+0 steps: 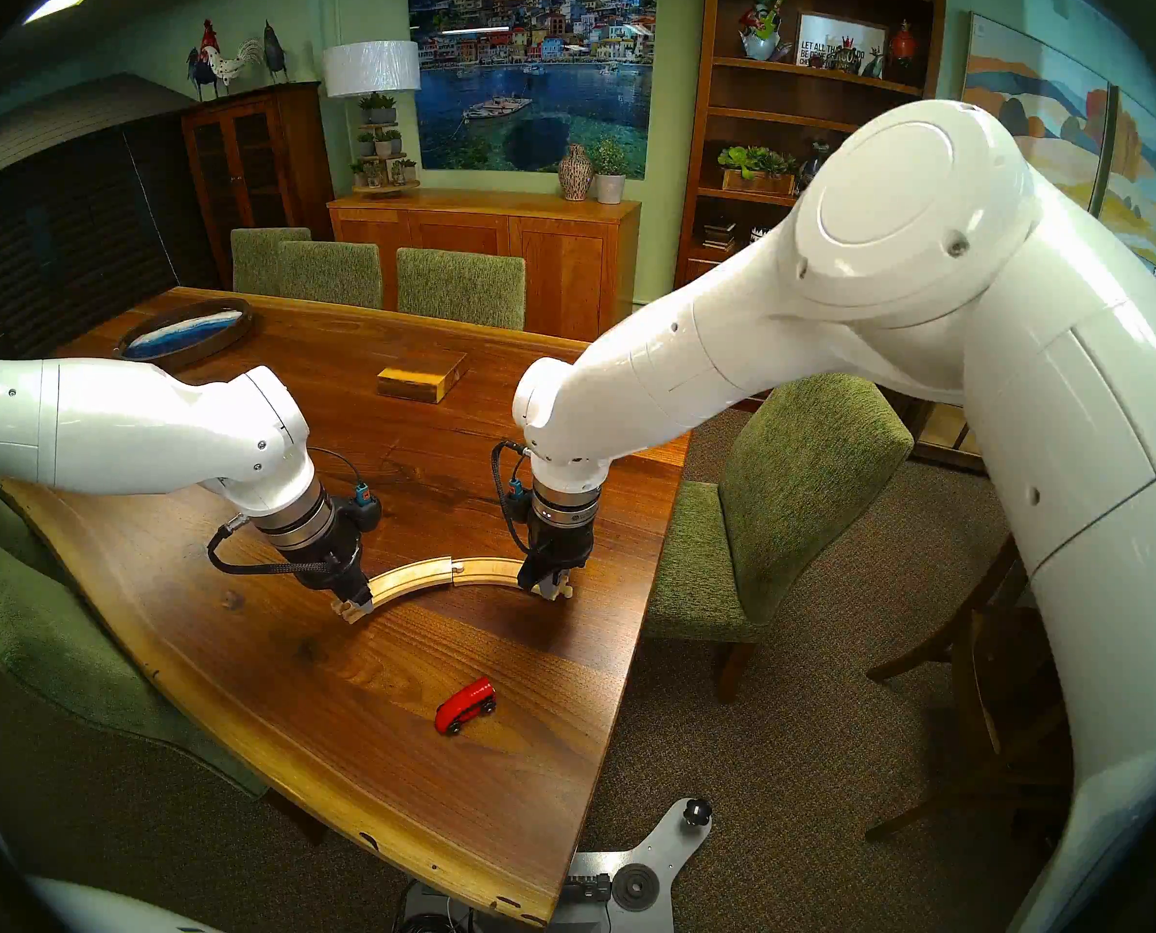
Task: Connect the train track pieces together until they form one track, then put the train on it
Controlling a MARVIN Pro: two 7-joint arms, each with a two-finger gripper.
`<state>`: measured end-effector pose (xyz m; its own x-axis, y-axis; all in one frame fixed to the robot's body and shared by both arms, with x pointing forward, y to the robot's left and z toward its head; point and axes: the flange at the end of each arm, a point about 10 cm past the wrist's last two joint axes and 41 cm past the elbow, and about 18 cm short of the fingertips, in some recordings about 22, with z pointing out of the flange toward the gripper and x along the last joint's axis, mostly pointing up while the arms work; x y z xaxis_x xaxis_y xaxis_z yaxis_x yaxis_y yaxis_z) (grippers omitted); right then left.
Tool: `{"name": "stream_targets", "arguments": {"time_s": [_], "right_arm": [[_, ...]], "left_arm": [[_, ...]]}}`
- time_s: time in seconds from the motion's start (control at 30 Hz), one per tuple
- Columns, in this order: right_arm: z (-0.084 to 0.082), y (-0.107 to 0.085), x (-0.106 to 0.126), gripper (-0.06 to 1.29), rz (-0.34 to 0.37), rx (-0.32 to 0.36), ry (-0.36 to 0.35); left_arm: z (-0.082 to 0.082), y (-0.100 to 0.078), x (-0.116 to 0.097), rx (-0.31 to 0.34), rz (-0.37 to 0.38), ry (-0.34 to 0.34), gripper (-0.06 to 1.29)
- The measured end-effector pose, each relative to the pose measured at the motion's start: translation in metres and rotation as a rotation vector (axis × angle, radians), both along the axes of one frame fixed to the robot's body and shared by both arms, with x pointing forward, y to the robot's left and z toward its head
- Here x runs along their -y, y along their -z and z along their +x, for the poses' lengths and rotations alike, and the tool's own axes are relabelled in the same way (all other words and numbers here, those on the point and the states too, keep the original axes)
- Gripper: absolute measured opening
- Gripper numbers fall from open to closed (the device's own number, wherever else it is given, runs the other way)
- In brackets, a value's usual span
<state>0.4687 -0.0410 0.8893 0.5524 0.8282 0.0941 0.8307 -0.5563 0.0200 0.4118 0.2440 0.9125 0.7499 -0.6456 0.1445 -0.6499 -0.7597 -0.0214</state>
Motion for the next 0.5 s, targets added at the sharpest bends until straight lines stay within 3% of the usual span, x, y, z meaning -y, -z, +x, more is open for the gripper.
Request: {"name": "stream_targets", "arguments": {"time_s": [0.23, 0.33, 0.47, 0.5], "right_arm": [[0.0000, 0.0000, 0.0000, 0.16, 0.000, 0.000, 0.000], [0.0000, 0.0000, 0.0000, 0.16, 0.000, 0.000, 0.000], [0.0000, 0.0000, -0.0001, 0.16, 0.000, 0.000, 0.000], [0.0000, 0.0000, -0.0001, 0.16, 0.000, 0.000, 0.000]], "left_arm": [[-0.0019, 0.0021, 0.0011, -0.005, 0.000, 0.000, 0.22], [-0.0023, 0.0027, 0.0016, -0.010, -0.003, -0.001, 0.53], [-0.0019, 0.0034, 0.0015, -0.015, -0.008, -0.003, 0.81], [-0.0015, 0.0035, 0.0012, -0.016, -0.009, -0.005, 0.96]]}}
